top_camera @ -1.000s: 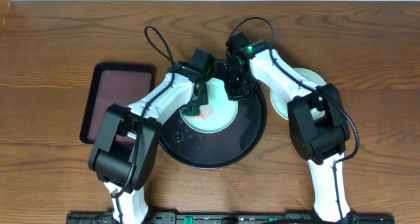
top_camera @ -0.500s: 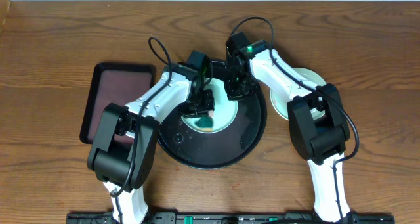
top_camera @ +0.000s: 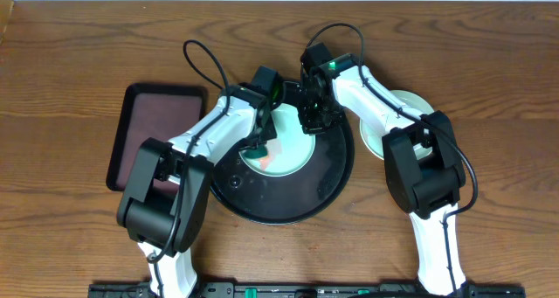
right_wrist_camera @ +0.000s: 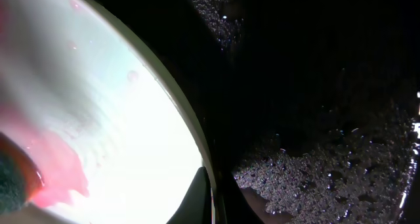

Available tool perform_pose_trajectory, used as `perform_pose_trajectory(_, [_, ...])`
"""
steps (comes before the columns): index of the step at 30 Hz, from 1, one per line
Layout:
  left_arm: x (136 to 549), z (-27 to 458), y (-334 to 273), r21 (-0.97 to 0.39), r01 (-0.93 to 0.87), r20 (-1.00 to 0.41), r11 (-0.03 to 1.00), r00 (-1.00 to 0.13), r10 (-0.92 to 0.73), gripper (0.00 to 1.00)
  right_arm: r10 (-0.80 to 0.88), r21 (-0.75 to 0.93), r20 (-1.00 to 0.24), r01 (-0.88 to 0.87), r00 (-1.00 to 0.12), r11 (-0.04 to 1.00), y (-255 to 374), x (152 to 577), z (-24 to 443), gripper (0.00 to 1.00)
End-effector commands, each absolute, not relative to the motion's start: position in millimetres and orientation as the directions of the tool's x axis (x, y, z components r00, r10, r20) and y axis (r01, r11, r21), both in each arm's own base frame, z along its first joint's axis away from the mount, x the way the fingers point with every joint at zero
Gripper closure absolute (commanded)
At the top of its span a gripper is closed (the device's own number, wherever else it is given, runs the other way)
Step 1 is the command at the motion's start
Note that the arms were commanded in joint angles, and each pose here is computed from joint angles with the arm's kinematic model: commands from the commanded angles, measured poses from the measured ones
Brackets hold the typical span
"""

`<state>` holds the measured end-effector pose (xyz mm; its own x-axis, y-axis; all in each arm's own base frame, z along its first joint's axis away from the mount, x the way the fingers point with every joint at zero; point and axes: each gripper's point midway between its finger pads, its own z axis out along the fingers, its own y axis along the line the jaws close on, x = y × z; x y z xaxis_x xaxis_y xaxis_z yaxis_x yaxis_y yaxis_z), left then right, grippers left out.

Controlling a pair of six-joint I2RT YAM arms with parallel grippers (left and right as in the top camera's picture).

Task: Clean dirty plates on tray and stack at the side
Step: 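Scrub the second green plate with sponge while right gripper holds rim, then lift second green plate with right gripper and stack on plate pile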

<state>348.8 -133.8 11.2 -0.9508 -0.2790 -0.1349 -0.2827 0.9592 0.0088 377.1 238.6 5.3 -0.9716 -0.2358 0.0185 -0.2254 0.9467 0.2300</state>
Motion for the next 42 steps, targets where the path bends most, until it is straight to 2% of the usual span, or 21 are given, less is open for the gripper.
perform_pose_trajectory(1, [320.3,12.8,-156.9,-0.136,-0.129,0.051,0.982,-0.991,-0.123,0.93,-0.264,0.199,0.066,-0.247,-0.962,0.948,235.8,363.9,-13.9,0.99])
perform_pose_trajectory(3, [321.4,27.7,-159.4,-0.165,-0.118,0.044,0.979,-0.993,-0.112,0.93,-0.271,0.228,0.075,-0.248,-0.960,0.941,239.9,360.9,-12.7,0.99])
perform_pose_trajectory(7, [343.1,78.8,-150.3,-0.233,-0.130,-0.097,0.964,-0.983,-0.156,0.93,-0.275,0.275,0.091,-0.241,-0.957,0.931,246.2,355.9,-10.3,0.99])
perform_pose_trajectory(10, [359.0,122.5,-126.4,-0.272,-0.161,-0.227,0.949,-0.947,-0.226,0.93,-0.289,0.333,0.094,-0.244,-0.953,0.911,251.9,352.8,-2.8,0.99])
perform_pose_trajectory(14, [362.1,157.1,-82.4,-0.256,-0.242,-0.320,0.936,-0.893,-0.318,0.93,-0.291,0.297,0.032,-0.268,-0.956,0.916,243.3,362.5,18.5,0.99])
perform_pose_trajectory(17, [358.3,161.5,-63.4,-0.249,-0.289,-0.315,0.925,-0.878,-0.359,0.92,-0.288,0.199,-0.067,-0.296,-0.955,0.934,230.0,377.0,46.1,0.99])
perform_pose_trajectory(18, [355.2,157.8,-55.7,-0.233,-0.312,-0.299,0.921,-0.878,-0.373,0.93,-0.294,0.104,-0.136,-0.309,-0.946,0.945,219.9,385.3,66.0,0.99])
perform_pose_trajectory(24, [352.7,150.1,-42.3,-0.166,-0.344,-0.298,0.924,-0.876,-0.380,0.93,-0.315,-0.247,-0.330,-0.241,-0.890,0.939,189.9,397.2,133.2,0.99])
perform_pose_trajectory(31, [354.5,150.7,-40.6,-0.161,-0.347,-0.308,0.924,-0.872,-0.381,0.93,-0.370,-0.531,-0.439,-0.096,-0.819,0.842,177.4,387.3,182.0,0.99])
perform_pose_trajectory(36, [354.8,150.7,-39.2,-0.154,-0.349,-0.313,0.924,-0.870,-0.381,0.92,-0.422,-0.666,-0.509,0.033,-0.751,0.745,181.0,370.1,211.6,0.99])
perform_pose_trajectory(42, [354.8,150.8,-39.2,-0.155,-0.350,-0.313,0.924,-0.870,-0.381,0.93,-0.467,-0.710,-0.550,0.093,-0.692,0.698,190.1,358.3,229.2,0.99])
